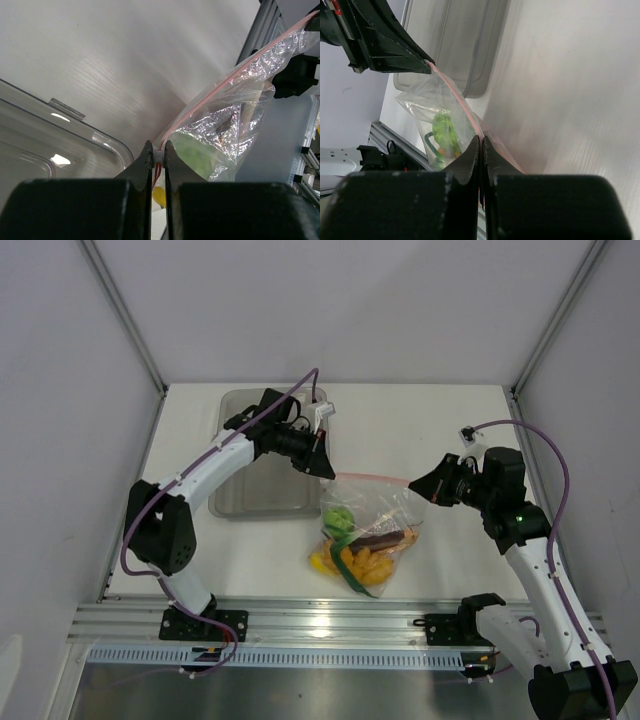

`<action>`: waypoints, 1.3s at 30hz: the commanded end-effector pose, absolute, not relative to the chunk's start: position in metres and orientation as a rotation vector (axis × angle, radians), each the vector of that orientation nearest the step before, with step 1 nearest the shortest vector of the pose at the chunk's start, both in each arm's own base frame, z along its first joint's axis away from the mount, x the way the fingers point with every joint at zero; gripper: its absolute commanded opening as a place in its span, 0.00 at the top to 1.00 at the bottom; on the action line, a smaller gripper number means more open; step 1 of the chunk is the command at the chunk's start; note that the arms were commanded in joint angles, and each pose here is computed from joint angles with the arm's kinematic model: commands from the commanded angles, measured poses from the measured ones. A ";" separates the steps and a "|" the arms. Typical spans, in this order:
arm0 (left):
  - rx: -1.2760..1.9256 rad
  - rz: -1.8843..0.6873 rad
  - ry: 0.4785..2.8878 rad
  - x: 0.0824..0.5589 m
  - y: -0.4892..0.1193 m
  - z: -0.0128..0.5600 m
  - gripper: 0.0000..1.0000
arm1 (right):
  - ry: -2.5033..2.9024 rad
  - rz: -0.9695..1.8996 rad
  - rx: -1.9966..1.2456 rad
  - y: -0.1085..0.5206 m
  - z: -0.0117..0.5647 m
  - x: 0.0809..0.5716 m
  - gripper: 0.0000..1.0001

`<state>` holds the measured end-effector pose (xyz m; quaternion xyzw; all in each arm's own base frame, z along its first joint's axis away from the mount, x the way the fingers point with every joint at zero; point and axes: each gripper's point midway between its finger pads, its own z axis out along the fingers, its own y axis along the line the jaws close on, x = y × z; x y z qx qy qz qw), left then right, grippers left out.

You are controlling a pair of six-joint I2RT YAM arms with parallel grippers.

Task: Place the food in the zip-top bag and seal the zipper
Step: Zip the zipper food storage bag at the center of the board, then place the zipper food storage bag at the center of the board.

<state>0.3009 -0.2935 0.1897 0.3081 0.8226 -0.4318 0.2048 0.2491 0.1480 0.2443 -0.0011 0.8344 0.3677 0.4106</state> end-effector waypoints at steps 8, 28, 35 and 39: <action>0.781 -1.088 2.310 0.310 -0.269 0.198 0.98 | 2.083 0.880 0.040 0.141 0.247 0.255 1.00; 0.610 -0.898 2.094 0.323 -0.249 0.282 0.01 | 2.090 0.791 0.190 0.110 0.250 0.274 1.00; 0.622 -0.937 2.057 0.308 -0.248 0.288 0.01 | 2.105 0.725 0.341 0.080 0.234 0.290 1.00; 0.620 -0.958 2.049 0.301 -0.248 0.286 0.01 | 2.092 0.701 0.411 0.067 0.230 0.304 1.00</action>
